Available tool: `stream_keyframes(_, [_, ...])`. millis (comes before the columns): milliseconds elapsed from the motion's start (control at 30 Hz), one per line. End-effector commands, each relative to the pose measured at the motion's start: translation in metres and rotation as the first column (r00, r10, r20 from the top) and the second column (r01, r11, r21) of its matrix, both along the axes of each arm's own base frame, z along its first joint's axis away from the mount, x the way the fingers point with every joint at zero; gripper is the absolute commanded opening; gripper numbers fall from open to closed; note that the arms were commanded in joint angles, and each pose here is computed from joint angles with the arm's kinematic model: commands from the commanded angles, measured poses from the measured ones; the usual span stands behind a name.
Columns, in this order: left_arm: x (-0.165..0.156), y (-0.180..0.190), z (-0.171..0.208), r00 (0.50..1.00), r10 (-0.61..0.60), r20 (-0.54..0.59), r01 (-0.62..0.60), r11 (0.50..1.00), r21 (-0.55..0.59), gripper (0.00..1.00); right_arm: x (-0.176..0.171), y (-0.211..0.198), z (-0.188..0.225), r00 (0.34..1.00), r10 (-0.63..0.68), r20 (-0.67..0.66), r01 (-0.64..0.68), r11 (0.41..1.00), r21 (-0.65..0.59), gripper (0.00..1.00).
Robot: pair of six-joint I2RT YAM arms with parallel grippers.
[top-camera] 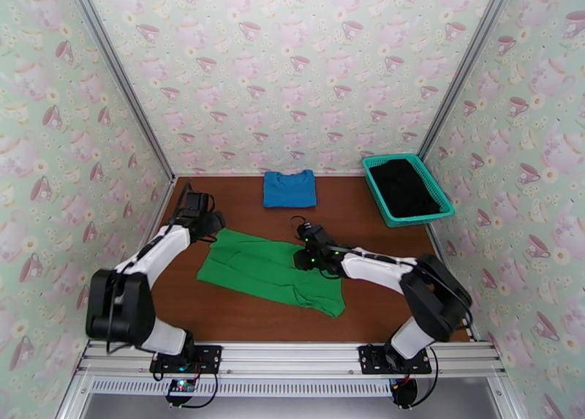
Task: Fold and stack the mixed laundry pile
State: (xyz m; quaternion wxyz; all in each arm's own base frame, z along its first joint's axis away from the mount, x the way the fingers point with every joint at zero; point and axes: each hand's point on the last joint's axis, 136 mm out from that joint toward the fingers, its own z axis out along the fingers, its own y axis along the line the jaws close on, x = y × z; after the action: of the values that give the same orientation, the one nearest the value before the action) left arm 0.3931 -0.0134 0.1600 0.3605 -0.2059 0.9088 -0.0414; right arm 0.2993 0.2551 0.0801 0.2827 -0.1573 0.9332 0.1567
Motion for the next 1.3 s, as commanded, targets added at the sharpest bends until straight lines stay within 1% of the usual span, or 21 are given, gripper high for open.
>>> stream_keyframes(0, [-0.017, 0.012, 0.028, 0.999, 0.039, -0.001, -0.039, 0.998, 0.046, 0.68, -0.012, -0.049, -0.006, 0.992, -0.115, -0.059, 0.105, 0.982, -0.155, 0.40])
stream_keyframes(100, [-0.026, 0.013, 0.042, 0.999, 0.046, 0.006, -0.046, 0.998, 0.033, 0.69, -0.025, -0.072, -0.027, 0.980, -0.142, -0.138, 0.111, 0.971, -0.213, 0.35])
stream_keyframes(133, [-0.027, 0.011, 0.046, 0.999, 0.041, 0.013, -0.041, 0.999, 0.021, 0.74, -0.028, -0.077, -0.034, 0.976, -0.148, -0.161, 0.110, 0.969, -0.223, 0.33])
stream_keyframes(167, [-0.028, 0.009, 0.048, 0.999, 0.037, 0.021, -0.037, 0.999, 0.006, 0.77, -0.031, -0.081, -0.040, 0.971, -0.153, -0.182, 0.110, 0.968, -0.227, 0.32])
stream_keyframes(233, [-0.031, 0.006, 0.051, 0.999, 0.033, 0.025, -0.033, 0.999, -0.013, 0.80, -0.032, -0.085, -0.051, 0.963, -0.167, -0.210, 0.118, 0.966, -0.229, 0.31])
stream_keyframes(367, [-0.037, 0.006, 0.062, 0.998, 0.034, 0.045, -0.033, 0.999, -0.024, 0.83, -0.022, -0.088, -0.070, 0.952, -0.183, -0.247, 0.125, 0.964, -0.233, 0.30])
stream_keyframes(500, [-0.046, 0.001, 0.071, 0.999, 0.023, 0.047, -0.020, 0.998, -0.054, 0.84, -0.003, -0.089, -0.088, 0.937, -0.197, -0.288, 0.123, 0.959, -0.256, 0.29])
stream_keyframes(600, [-0.058, -0.014, 0.074, 0.999, -0.009, 0.044, 0.013, 0.995, -0.097, 0.84, 0.016, -0.092, -0.098, 0.924, -0.214, -0.318, 0.125, 0.953, -0.277, 0.29])
stream_keyframes(667, [-0.069, -0.022, 0.071, 0.999, -0.035, 0.027, 0.037, 0.995, -0.096, 0.84, 0.033, -0.093, -0.097, 0.920, -0.219, -0.325, 0.126, 0.951, -0.283, 0.29])
stream_keyframes(900, [-0.102, -0.035, 0.032, 0.993, -0.073, -0.097, 0.061, 0.991, -0.122, 0.84, 0.112, -0.101, -0.069, 0.912, -0.239, -0.333, 0.188, 0.966, -0.179, 0.29])
stream_keyframes(933, [-0.105, -0.038, 0.030, 0.992, -0.079, -0.097, 0.066, 0.989, -0.129, 0.84, 0.124, -0.106, -0.064, 0.909, -0.255, -0.329, 0.207, 0.963, -0.173, 0.29])
stream_keyframes(967, [-0.113, -0.038, 0.015, 0.988, -0.078, -0.130, 0.061, 0.990, -0.129, 0.84, 0.135, -0.113, -0.060, 0.906, -0.268, -0.328, 0.224, 0.961, -0.165, 0.30])
stream_keyframes(1133, [-0.127, -0.042, -0.009, 0.982, -0.081, -0.173, 0.056, 0.988, -0.147, 0.84, 0.184, -0.153, -0.042, 0.888, -0.342, -0.309, 0.322, 0.940, -0.114, 0.31])
stream_keyframes(1267, [-0.124, -0.044, -0.022, 0.975, -0.085, -0.204, 0.055, 0.987, -0.148, 0.85, 0.204, -0.177, -0.028, 0.897, -0.353, -0.266, 0.333, 0.935, -0.119, 0.33])
